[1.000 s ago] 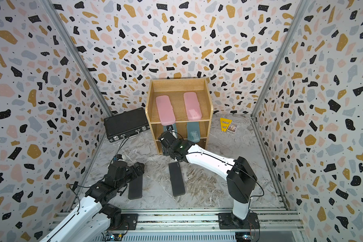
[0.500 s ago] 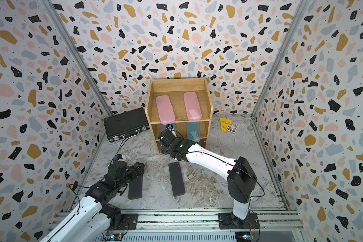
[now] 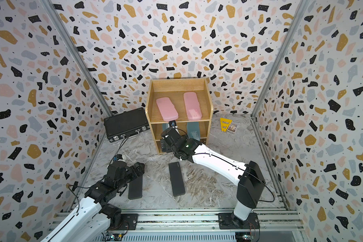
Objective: Place the pencil cases on the shelf according to color
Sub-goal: Place the pencil case on the shelf.
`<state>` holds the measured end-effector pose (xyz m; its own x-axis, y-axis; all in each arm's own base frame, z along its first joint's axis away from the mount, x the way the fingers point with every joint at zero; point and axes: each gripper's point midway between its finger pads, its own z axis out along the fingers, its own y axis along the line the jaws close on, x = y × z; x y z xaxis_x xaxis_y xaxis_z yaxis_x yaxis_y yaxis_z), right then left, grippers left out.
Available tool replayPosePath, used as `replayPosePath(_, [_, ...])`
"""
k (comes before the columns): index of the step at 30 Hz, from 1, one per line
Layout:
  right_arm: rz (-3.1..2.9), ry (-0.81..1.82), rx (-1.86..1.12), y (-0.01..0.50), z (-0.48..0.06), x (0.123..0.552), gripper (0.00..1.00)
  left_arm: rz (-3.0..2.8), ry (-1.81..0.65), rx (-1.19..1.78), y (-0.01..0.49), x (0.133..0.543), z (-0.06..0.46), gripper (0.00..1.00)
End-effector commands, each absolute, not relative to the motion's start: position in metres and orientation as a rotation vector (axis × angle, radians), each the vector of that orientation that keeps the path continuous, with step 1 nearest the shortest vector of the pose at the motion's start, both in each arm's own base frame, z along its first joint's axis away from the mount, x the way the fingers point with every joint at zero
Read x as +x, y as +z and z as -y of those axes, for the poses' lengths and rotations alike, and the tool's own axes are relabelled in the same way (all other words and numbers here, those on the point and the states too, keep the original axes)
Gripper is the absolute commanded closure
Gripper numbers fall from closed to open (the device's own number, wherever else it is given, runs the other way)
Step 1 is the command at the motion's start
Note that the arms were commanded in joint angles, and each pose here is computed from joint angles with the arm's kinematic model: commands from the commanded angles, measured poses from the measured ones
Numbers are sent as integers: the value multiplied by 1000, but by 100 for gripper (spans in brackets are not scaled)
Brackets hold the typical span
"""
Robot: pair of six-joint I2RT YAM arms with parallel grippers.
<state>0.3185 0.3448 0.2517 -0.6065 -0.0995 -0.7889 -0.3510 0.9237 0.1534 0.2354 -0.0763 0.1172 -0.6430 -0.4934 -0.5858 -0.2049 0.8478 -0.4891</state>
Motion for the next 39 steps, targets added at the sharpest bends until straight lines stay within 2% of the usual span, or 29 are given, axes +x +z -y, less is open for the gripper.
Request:
replayPosePath(1, [-2204, 400, -301, 258, -336, 312, 7, -2251, -499, -501, 120, 236, 75, 0])
replayPosePath(15, [-2218, 392, -360, 241, -357, 322, 10, -2246, -486, -505, 120, 234, 72, 0])
replayPosePath(21, [-2242, 394, -404, 241, -378, 336, 14, -2253, -470, -500, 117, 235, 71, 0])
replayPosePath(28, [-2310, 416, -407, 241, -378, 337, 18, -2266, -490, -478, 115, 236, 77, 0])
replayPosePath(39, [-2427, 482, -424, 219, -361, 304, 9, -2286, -500, -456, 111, 235, 80, 0])
